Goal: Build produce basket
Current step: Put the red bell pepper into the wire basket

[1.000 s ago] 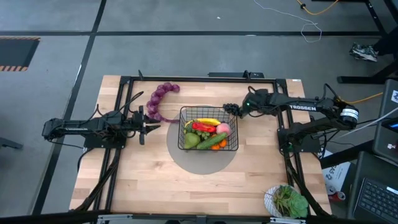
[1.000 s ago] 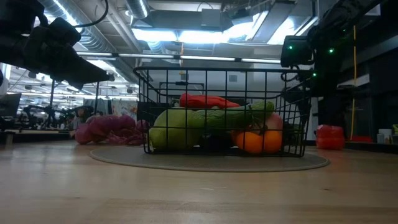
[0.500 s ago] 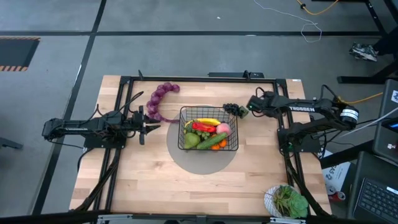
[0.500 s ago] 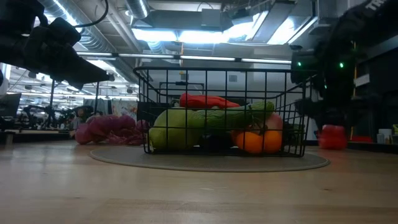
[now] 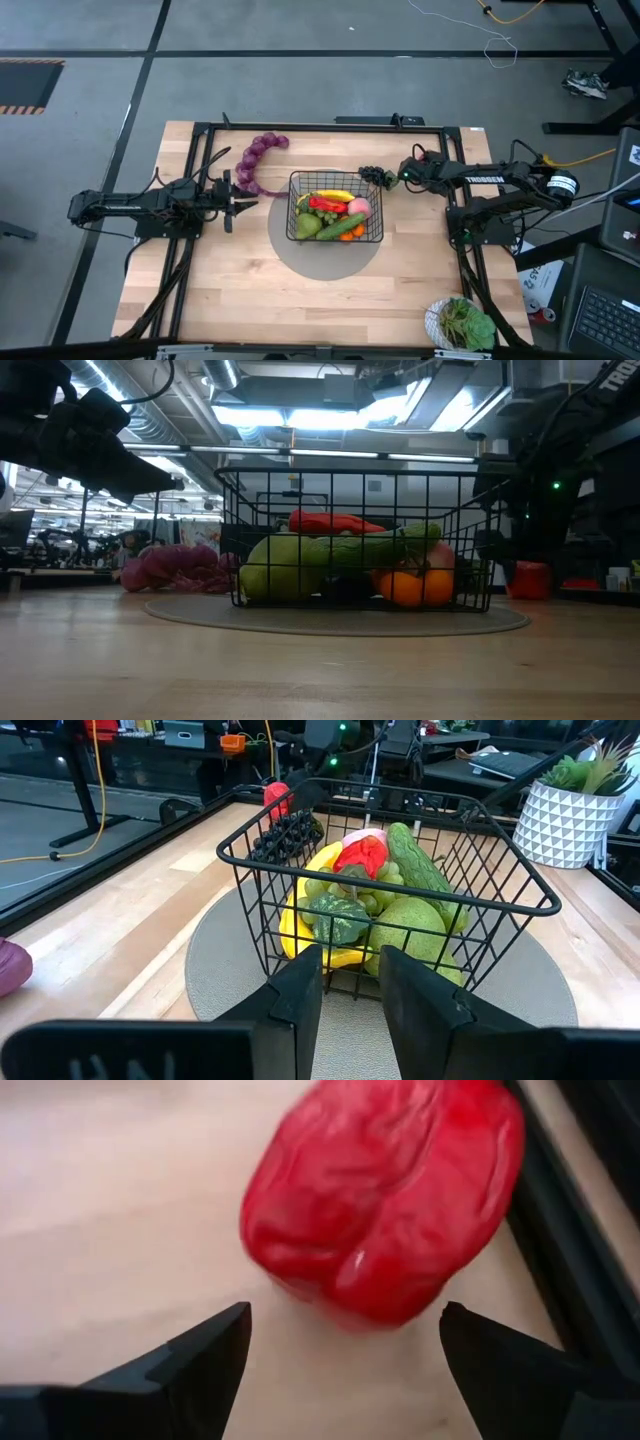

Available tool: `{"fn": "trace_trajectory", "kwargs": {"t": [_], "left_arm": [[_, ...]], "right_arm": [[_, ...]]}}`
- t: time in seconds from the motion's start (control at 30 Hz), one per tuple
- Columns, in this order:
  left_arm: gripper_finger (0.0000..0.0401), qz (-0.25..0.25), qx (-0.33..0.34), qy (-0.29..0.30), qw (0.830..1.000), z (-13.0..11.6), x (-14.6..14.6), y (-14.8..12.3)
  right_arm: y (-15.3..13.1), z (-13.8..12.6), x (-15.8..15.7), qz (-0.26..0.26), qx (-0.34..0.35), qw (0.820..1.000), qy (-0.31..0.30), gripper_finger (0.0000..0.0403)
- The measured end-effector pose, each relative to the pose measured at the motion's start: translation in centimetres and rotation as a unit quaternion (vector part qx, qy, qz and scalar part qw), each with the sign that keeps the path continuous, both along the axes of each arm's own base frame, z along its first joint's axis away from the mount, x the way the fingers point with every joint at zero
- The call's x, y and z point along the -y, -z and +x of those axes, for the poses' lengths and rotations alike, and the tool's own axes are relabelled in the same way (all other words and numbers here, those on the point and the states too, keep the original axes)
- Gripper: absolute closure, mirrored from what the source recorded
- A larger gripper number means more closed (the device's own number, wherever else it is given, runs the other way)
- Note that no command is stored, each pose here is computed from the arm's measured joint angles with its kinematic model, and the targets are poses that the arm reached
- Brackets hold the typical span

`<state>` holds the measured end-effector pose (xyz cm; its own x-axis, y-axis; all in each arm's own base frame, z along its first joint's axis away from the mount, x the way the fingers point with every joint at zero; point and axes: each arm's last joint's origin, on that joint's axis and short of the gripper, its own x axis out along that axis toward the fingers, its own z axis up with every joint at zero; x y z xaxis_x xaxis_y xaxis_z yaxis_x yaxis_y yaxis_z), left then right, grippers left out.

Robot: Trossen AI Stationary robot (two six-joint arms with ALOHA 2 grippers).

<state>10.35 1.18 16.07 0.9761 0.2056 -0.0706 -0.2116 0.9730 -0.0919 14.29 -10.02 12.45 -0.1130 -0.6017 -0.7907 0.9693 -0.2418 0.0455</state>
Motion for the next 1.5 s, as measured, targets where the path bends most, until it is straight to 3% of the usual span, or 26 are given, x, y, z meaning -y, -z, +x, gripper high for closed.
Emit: {"fn": "trace_trajectory", "kwargs": {"t": [0.27, 0.6, 0.9, 1.27, 1.5], "left_arm": [[0.0305, 0.000, 0.000, 0.000, 1.000, 0.0, 0.0, 0.0], [0.0305, 0.000, 0.000, 0.000, 1.000, 0.0, 0.0, 0.0], [0.0305, 0.000, 0.000, 0.000, 1.000, 0.0, 0.0, 0.0], [0.0305, 0.000, 0.000, 0.000, 1.000, 0.0, 0.0, 0.0], [0.0305, 0.000, 0.000, 0.000, 1.000, 0.0, 0.0, 0.0]], "right_arm": [[-1.0, 0.3, 0.6, -0.076, -0.025, 0.997, 0.022, 0.0081], [-0.9, -0.8, 2.0, -0.056, -0.028, 0.996, 0.064, 0.0081], [-0.9, -1.2, 2.4, -0.039, -0.033, 0.997, 0.059, 0.0085], [-0.9, -1.2, 2.4, -0.035, -0.032, 0.997, 0.056, 0.0182], [-0.8, -0.9, 2.1, -0.024, -0.027, 0.999, 0.041, 0.0176]]}}
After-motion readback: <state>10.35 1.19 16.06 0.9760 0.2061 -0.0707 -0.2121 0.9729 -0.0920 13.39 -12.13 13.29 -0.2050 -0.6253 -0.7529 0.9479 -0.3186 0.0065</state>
